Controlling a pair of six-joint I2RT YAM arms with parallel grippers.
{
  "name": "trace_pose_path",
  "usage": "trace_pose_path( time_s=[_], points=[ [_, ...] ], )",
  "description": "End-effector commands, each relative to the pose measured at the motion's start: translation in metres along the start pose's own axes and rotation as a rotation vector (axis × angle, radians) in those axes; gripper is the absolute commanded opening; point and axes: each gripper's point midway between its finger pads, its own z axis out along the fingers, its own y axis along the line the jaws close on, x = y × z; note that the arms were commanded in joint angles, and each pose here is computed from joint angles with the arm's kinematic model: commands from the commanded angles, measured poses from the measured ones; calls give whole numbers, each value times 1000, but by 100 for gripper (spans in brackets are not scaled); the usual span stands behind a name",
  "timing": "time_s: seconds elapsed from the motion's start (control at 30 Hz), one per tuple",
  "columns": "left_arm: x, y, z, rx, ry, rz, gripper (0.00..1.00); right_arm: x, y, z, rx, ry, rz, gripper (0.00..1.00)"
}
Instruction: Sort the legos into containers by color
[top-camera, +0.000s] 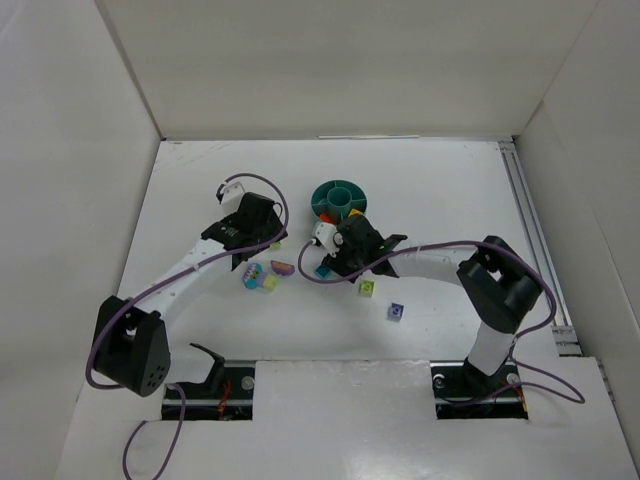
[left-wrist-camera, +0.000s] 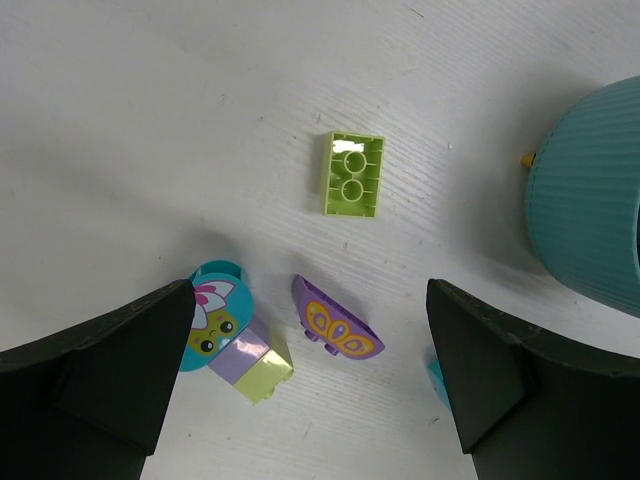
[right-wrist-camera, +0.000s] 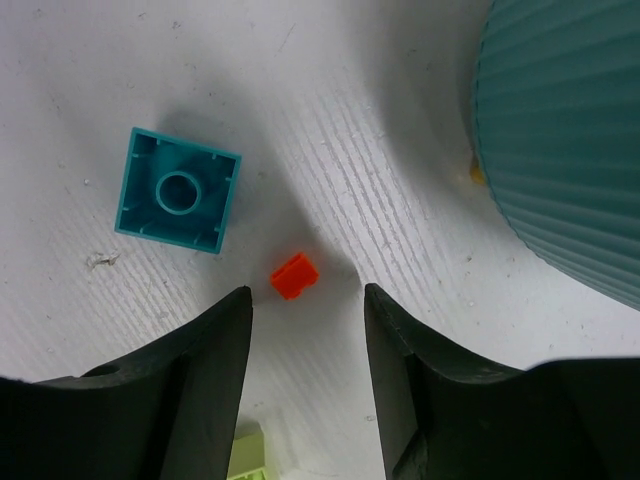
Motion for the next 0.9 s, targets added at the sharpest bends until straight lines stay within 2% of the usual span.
trace_pose_path(
  time_s=[0.0,0.47,0.87],
  points=[
    [-8,-2,-9,29,-29,-20,100,-9,0,6,20,-19,30,54],
    [-11,-1,-14,42,-40,-27,100,-4,-2,7,93,14,115,50],
    [-6,3,-13,36,-34,-33,100,-5,4,9,97,22,134,25]
  ],
)
